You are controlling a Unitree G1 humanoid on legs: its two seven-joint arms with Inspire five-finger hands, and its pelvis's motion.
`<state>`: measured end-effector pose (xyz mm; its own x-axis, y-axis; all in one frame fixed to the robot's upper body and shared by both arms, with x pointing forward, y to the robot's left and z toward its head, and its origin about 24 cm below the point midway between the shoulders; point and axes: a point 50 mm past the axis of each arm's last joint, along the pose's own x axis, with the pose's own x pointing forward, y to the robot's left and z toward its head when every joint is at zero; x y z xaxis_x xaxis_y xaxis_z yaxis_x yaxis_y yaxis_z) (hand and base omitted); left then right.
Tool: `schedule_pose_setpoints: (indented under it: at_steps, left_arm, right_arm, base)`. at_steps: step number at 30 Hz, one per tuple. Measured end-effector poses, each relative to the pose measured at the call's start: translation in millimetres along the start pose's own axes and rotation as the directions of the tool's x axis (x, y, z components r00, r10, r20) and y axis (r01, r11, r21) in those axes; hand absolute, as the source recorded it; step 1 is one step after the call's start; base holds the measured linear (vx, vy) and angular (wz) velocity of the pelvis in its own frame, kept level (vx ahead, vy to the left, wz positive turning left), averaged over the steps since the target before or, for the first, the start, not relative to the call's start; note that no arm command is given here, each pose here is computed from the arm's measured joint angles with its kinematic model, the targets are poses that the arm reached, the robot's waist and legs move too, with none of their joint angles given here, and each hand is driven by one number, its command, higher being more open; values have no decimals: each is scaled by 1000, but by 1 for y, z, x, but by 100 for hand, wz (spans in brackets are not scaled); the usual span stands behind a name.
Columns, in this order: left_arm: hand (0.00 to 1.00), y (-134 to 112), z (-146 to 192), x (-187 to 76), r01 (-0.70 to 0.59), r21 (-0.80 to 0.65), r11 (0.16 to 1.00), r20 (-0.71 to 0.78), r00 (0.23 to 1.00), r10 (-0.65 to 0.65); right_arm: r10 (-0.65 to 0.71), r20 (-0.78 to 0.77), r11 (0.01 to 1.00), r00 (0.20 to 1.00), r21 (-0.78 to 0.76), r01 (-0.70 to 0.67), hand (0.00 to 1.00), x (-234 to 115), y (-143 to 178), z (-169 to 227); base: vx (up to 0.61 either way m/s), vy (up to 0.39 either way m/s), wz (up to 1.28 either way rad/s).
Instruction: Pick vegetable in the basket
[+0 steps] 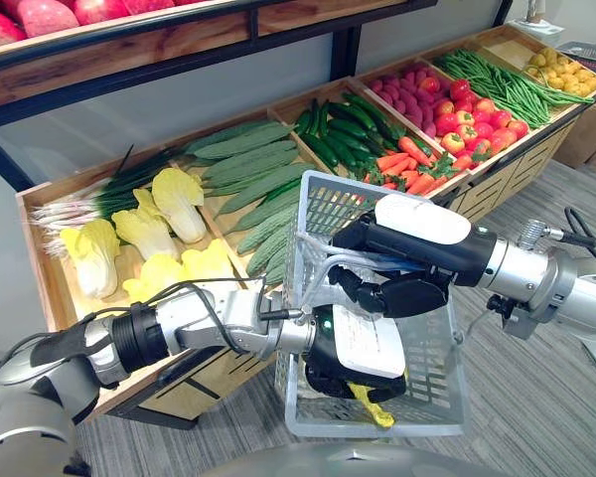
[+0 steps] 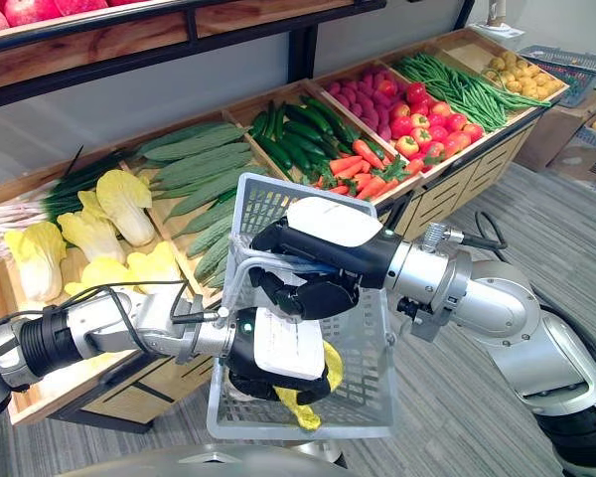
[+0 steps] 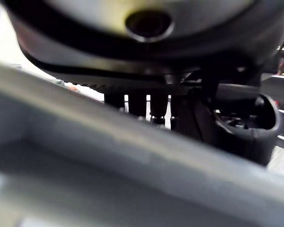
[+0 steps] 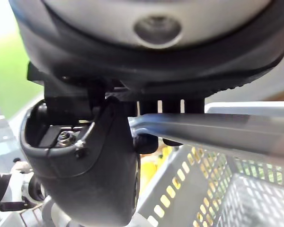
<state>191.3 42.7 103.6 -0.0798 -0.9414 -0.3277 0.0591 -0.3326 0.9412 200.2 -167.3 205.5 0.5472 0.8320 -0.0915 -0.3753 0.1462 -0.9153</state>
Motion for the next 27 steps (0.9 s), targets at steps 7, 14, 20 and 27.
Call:
schedule_pose_setpoints:
  at_steps: [7, 14, 20, 27]
  left_arm:
    - [100, 9, 8, 1, -31, 34, 999, 35, 999, 30]
    - [100, 28, 8, -9, -50, 105, 993, 1, 999, 51]
    - [100, 115, 28, -47, -476, 236, 847, 64, 878, 475]
    - [100, 158, 55, -79, -748, -122, 652, 279, 605, 746]
  right_arm:
    - [24, -2, 999, 1000, 29, -24, 0, 1, 7, -2]
    - [-65, -17, 996, 998, 68, 66, 0, -4, 0, -9]
    - [-110, -147, 986, 983, 109, 127, 0, -16, -1, -33]
    - [-100, -230, 974, 968, 177, 143, 0, -21, 13, -53]
  base:
    - [-37, 29, 7]
    - [-22, 17, 13]
    - [-8, 32, 13]
    - [-17, 30, 14]
